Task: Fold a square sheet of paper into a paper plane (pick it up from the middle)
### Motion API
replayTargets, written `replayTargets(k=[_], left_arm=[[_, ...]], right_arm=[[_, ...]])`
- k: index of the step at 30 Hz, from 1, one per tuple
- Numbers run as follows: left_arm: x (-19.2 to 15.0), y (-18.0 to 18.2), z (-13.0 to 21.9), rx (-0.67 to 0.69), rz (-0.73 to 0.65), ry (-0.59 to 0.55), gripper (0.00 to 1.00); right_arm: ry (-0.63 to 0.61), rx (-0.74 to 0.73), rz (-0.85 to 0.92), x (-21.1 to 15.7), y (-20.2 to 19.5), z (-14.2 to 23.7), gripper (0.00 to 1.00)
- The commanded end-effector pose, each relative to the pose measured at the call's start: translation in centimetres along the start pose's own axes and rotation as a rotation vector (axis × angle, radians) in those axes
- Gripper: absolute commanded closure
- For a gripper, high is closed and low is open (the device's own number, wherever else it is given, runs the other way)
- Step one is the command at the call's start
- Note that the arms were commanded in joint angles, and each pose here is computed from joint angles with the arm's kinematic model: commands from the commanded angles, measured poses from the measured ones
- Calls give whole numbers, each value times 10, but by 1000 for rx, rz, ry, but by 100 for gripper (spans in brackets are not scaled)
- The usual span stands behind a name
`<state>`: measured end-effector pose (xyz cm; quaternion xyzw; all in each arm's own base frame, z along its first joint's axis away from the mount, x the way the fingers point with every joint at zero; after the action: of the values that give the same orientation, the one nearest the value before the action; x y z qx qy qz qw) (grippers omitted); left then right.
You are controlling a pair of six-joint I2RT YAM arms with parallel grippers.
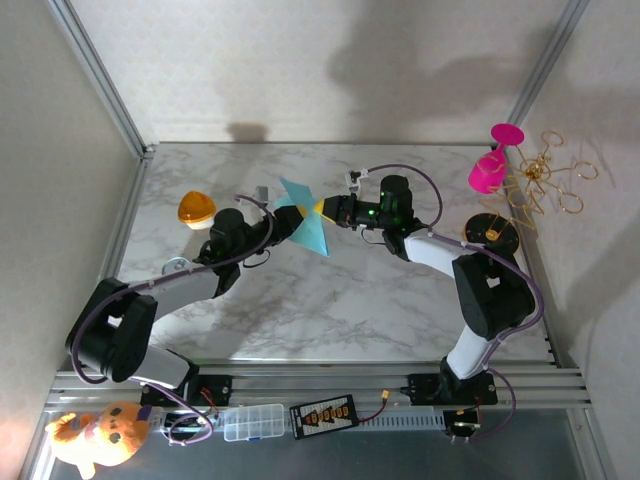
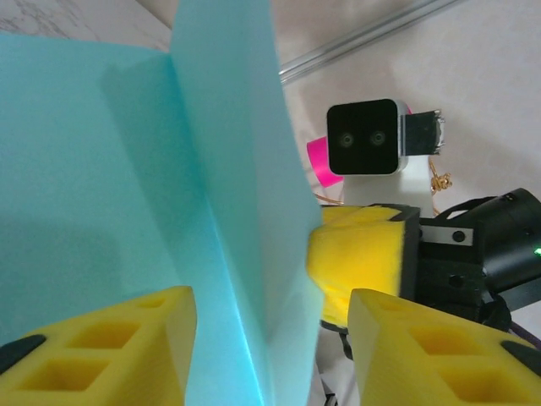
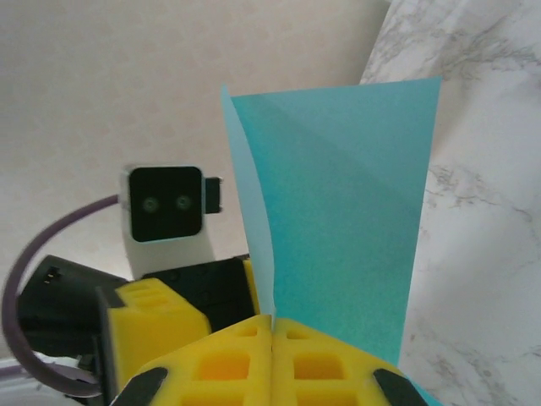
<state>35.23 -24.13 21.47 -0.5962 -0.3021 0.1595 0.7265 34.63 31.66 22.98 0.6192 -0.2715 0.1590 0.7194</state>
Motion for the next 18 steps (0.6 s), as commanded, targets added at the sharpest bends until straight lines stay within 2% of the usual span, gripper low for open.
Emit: replayTargets(k=[1,6,10,18], left_arm=[[-5,-18,-6,-75,-36,35,52],[-7,-28,-6,-120,-42,44,58],[-6,-33,-6,-146,-59,41,67],[-3,-44,-5,-200,-85,22,76]], right_arm=[[-4,74,12,4,20,5,99],[0,97,-10,4,22,4,98],[3,117,-25,3,24,4,98],[2,130,-55,3,23,4,95]])
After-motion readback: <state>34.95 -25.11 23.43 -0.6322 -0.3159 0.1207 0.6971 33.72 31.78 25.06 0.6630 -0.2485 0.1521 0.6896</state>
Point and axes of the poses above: each hand's point on the last joint's axis, 136 mm out from that joint toward the fingers, its own z axis back along the fingers, its own y axis along the line the jaws close on, x = y × z, the point moved 1 cm from there along z, back along the fingers, and after that the axes turned 12 degrees about z, right-handed, at the moved point
